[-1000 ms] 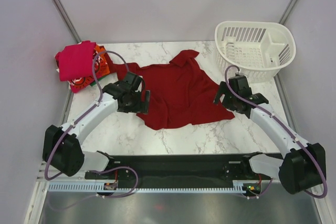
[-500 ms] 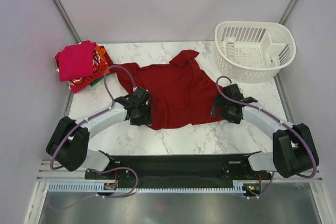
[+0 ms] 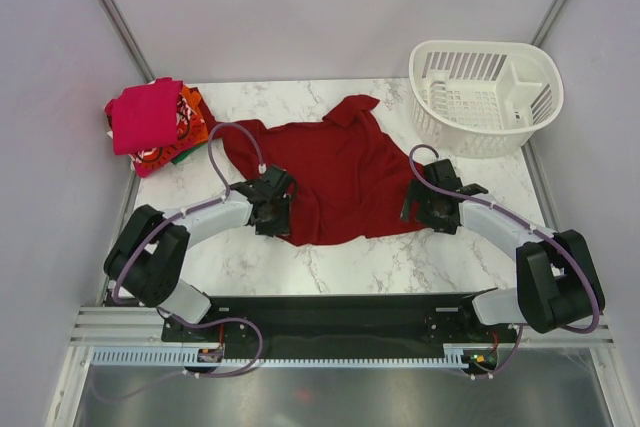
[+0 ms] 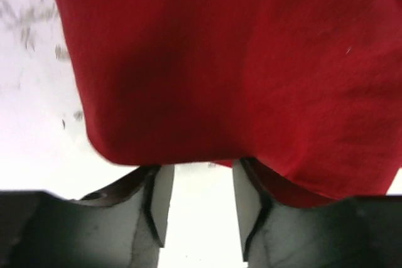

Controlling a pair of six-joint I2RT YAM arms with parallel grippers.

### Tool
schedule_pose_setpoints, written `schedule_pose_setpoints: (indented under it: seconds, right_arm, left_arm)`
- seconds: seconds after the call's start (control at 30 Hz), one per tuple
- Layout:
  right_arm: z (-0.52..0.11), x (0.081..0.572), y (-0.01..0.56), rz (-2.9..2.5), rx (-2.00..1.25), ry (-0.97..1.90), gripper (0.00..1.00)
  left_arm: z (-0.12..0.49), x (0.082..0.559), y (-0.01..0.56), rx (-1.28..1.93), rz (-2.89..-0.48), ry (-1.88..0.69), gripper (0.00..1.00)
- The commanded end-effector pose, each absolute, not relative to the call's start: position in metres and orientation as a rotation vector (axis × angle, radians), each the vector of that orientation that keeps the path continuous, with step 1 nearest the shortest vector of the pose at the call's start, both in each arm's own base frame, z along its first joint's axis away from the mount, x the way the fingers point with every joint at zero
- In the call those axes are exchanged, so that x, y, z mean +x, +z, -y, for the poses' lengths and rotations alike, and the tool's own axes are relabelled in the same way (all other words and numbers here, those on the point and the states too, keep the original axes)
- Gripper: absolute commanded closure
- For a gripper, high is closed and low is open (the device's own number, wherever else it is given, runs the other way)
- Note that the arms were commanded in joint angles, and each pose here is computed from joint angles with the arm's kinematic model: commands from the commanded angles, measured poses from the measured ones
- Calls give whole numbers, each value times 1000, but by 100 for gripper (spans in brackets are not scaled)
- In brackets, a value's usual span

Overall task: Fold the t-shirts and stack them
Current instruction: Flatten the tshirt out

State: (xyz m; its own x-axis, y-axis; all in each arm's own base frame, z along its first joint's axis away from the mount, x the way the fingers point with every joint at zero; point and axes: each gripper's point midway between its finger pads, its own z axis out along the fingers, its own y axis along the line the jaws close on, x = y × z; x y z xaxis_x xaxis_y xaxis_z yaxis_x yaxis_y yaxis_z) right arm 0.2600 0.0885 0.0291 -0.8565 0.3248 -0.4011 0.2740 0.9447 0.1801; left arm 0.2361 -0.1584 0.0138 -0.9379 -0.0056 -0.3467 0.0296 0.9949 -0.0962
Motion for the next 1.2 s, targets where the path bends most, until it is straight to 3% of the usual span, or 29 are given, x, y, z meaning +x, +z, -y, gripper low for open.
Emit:
schedule_pose_setpoints:
  seconds: [0.0, 0.1, 0.17, 0.3, 0.5, 0.57, 0.9, 1.0, 1.1, 1.13, 1.17]
  right_arm:
    - [-90, 271, 36, -2622, 414, 174, 2]
    - [-90, 268, 33, -2628, 414, 173, 2]
    - [-89, 268, 32, -2631, 408, 168, 2]
    - [-89, 266, 33, -2636, 407, 172, 2]
    - [-102, 250, 41, -2629, 444, 305, 2]
    - [-105, 242, 36, -2632, 470, 349, 7]
    - [-105, 251, 13, -2640, 506, 326, 13]
    - [-101, 269, 9, -2605, 523, 295, 24]
    - [-102, 286, 11, -2578, 505, 302, 50]
    - [-105, 295, 18, -2564, 490, 320, 72]
    - [-107, 297, 21, -2567, 461, 326, 84]
  left_arm:
    - [169, 258, -6, 44, -2732, -152, 53]
    - [175, 266, -6, 97, -2715, -171, 75]
    - [177, 273, -1, 115, -2691, -171, 98]
    - [183, 276, 21, 133, -2657, -219, 98]
    - [181, 266, 107, 100, -2587, -281, 98]
    - [176, 264, 130, 102, -2543, -280, 98]
    - [167, 245, 113, 78, -2606, -266, 98]
    - [164, 244, 116, 79, -2590, -262, 98]
    - [162, 245, 125, 89, -2561, -267, 98]
    - [164, 245, 129, 100, -2554, -278, 98]
    - [163, 243, 132, 105, -2554, -282, 98]
